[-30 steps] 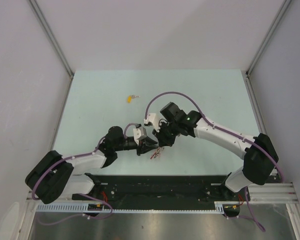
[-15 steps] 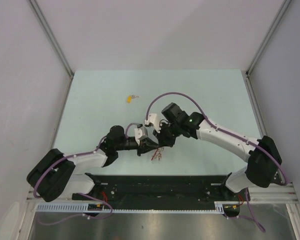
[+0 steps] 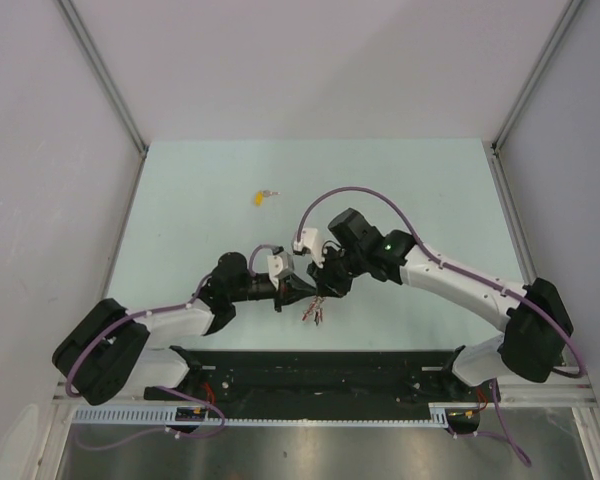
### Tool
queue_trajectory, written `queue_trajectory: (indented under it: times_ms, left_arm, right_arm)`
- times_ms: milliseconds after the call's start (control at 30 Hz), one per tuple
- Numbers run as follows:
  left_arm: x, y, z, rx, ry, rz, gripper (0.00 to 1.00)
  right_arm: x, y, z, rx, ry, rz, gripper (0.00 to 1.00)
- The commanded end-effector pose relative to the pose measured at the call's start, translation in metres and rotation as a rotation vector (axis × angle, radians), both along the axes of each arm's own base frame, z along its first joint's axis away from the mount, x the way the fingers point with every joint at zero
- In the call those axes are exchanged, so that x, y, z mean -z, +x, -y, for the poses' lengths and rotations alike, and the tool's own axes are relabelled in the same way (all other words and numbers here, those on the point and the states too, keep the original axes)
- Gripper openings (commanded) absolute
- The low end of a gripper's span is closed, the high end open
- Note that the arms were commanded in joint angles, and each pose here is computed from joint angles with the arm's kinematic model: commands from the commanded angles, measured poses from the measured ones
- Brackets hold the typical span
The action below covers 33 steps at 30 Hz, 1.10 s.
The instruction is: Put the keys on the keyring
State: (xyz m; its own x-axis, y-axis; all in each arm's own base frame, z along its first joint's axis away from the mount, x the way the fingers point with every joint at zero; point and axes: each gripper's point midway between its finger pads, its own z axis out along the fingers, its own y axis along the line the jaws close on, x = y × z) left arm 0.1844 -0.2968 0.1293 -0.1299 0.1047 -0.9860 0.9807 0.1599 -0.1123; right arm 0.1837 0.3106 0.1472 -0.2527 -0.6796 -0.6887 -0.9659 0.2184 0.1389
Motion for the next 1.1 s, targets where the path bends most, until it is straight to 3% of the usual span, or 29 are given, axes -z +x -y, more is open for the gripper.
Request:
queue_trajectory:
  times_ms: [0,233,300,333,367,433,533,667,1067]
  left_arm:
    - [-0.042,0.006,0.001,-0.054,-0.136,0.097,0.0]
    - [-0.071,0.015,-0.013,-0.176,-0.224,0.146,0.0]
    - [-0.078,0.017,-0.02,-0.21,-0.236,0.176,0.01]
    - [-0.076,0.023,-0.026,-0.27,-0.231,0.162,0.0]
    - [-0.078,0.017,-0.033,-0.279,-0.248,0.183,0.0]
    - [-0.079,0.026,-0.047,-0.376,-0.252,0.213,0.0]
    - [-0.084,0.024,-0.062,-0.44,-0.299,0.27,0.0]
    - [-0.085,0.019,-0.058,-0.397,-0.306,0.276,0.0]
    - [-0.1,0.016,-0.046,-0.334,-0.339,0.277,0.0]
  right_arm:
    - [-0.032,0.003,-0.007,0.031,0.129,0.065,0.33]
    - [-0.067,0.028,0.012,0.231,0.294,0.134,0.54]
    - [-0.092,0.031,0.016,0.296,0.443,0.11,0.57]
    - [-0.07,0.034,0.028,0.355,0.454,0.073,0.6]
    - [-0.09,0.041,0.03,0.372,0.564,0.136,0.63]
    - [-0.081,0.046,0.041,0.432,0.578,0.136,0.67]
    - [-0.087,0.056,0.05,0.457,0.587,0.184,0.66]
    - [-0.097,0.06,0.042,0.436,0.632,0.213,0.64]
    - [-0.104,0.044,0.013,0.329,0.721,0.146,0.57]
